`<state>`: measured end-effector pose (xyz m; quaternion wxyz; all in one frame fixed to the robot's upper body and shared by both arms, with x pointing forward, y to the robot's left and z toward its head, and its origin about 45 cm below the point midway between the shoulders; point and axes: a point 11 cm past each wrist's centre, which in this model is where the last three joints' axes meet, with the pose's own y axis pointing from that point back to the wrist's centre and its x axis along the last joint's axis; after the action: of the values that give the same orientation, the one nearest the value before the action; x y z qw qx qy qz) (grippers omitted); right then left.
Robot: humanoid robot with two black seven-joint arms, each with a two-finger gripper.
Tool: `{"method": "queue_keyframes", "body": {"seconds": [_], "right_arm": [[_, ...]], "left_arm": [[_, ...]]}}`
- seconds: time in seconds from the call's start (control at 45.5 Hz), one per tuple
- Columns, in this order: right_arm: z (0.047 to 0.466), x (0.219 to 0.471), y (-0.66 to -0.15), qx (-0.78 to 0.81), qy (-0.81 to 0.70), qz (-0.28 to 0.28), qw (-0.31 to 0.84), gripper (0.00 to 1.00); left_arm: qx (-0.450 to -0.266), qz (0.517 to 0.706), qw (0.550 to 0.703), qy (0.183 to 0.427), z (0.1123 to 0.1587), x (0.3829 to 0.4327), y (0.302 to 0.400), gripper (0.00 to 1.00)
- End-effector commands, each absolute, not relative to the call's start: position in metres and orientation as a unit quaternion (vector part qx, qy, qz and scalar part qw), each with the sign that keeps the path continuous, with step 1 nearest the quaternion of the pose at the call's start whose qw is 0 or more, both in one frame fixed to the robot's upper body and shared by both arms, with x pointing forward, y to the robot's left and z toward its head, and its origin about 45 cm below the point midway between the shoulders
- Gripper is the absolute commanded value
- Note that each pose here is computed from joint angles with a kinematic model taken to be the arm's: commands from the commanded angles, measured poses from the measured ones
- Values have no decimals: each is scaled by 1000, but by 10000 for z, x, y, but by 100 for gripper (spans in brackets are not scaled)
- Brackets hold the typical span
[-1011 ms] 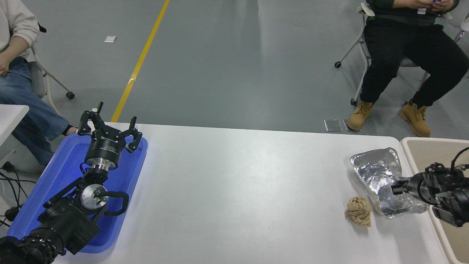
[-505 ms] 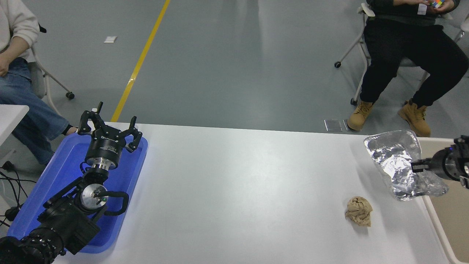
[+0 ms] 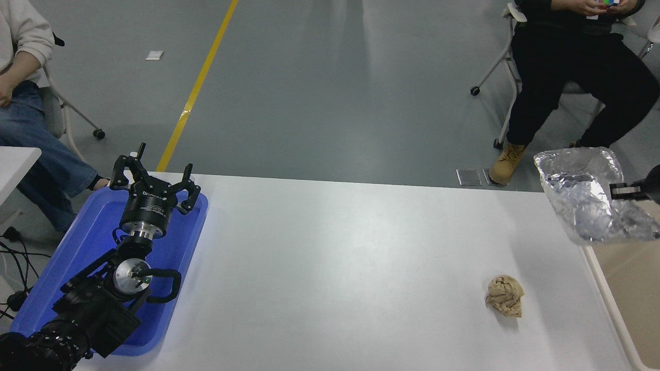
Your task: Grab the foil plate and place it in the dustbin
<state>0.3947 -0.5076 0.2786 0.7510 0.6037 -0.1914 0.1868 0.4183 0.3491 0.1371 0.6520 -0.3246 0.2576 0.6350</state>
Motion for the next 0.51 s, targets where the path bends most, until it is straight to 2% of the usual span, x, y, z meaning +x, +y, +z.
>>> {"method": "queue_keyframes", "body": {"seconds": [0.0, 0.33, 0.484], "right_arm": [[3285, 4011, -4886, 617, -193, 183, 741, 0], [3832, 4122, -4683, 626, -203, 186, 730, 0], [3900, 4133, -4652, 627, -203, 186, 729, 0]], "left_arm": [[-325, 635, 651, 258, 1367, 4180, 3493, 100], [-325, 635, 652, 258, 1374, 4185, 3492, 100], [-325, 635, 652, 258, 1368, 4180, 3491, 100]]}}
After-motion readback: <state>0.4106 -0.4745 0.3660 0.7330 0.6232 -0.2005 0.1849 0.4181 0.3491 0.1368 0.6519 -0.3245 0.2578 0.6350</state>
